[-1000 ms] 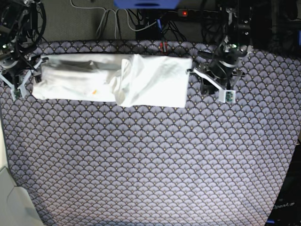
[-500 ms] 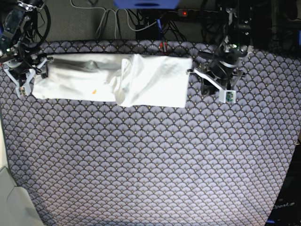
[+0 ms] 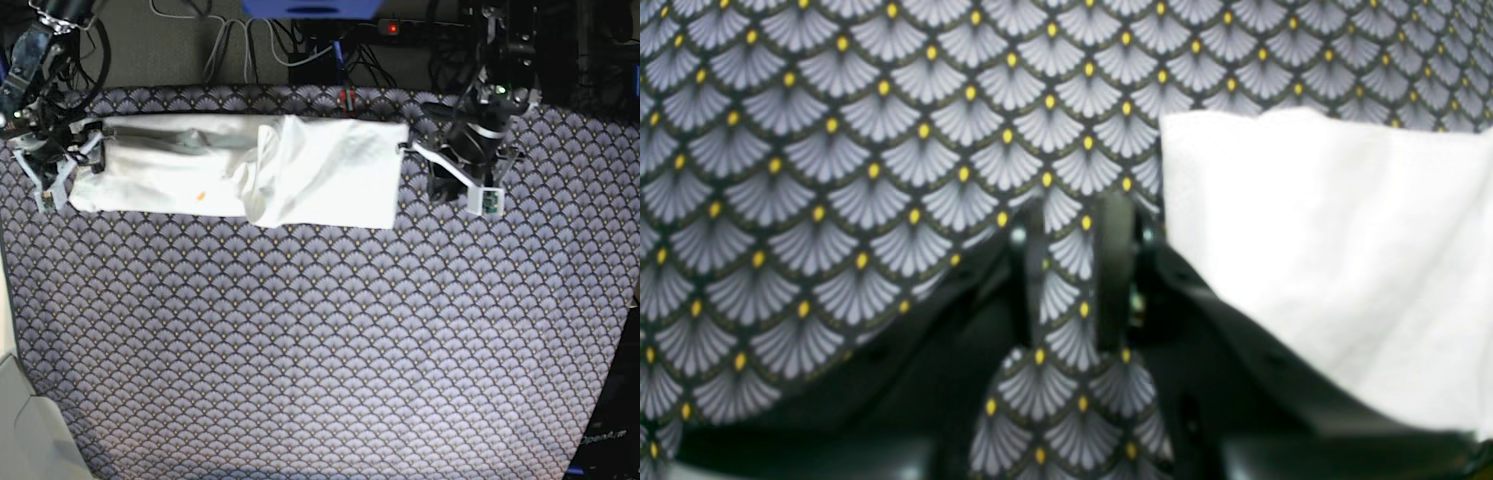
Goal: Fold the T-shirt properly
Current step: 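Release the folded end and move the left gripper back beside the strip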
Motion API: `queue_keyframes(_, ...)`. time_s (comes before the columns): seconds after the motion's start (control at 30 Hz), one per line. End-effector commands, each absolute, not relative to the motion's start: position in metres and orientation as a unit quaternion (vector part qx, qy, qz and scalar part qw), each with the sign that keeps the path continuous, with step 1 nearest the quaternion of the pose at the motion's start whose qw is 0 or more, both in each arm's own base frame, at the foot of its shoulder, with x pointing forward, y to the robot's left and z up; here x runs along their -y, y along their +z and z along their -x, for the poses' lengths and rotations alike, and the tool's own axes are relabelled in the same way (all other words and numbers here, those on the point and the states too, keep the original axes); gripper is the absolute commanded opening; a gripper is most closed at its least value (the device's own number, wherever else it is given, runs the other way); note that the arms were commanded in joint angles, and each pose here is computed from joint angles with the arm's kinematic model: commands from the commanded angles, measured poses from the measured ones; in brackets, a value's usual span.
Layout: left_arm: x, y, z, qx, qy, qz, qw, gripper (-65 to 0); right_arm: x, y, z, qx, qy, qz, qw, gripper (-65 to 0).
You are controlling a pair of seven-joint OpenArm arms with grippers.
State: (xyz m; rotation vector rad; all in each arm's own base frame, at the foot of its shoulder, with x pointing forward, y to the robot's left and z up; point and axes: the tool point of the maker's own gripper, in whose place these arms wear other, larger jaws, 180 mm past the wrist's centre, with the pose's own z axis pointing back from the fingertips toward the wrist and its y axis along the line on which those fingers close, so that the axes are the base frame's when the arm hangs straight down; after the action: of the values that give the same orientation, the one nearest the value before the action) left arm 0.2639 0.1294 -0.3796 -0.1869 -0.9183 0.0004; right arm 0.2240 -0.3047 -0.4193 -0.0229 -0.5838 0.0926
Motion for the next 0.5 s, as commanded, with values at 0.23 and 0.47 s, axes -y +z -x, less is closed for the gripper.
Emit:
queue_keyframes(0.23,-0.133,-0.366,-0.268,0.465,-0.007,0.089,0.881,-52.6,0.316,-0.421,-0.224,0.291,0.029,-0.008,0.956,-24.0)
queue_keyframes(0.47,-0.137,-0.366,-0.267,0.463,-0.01,0.084,0.882,-52.6,0.314,-0.422,-0.224,0.29,0.03,-0.011,0.957,-24.9)
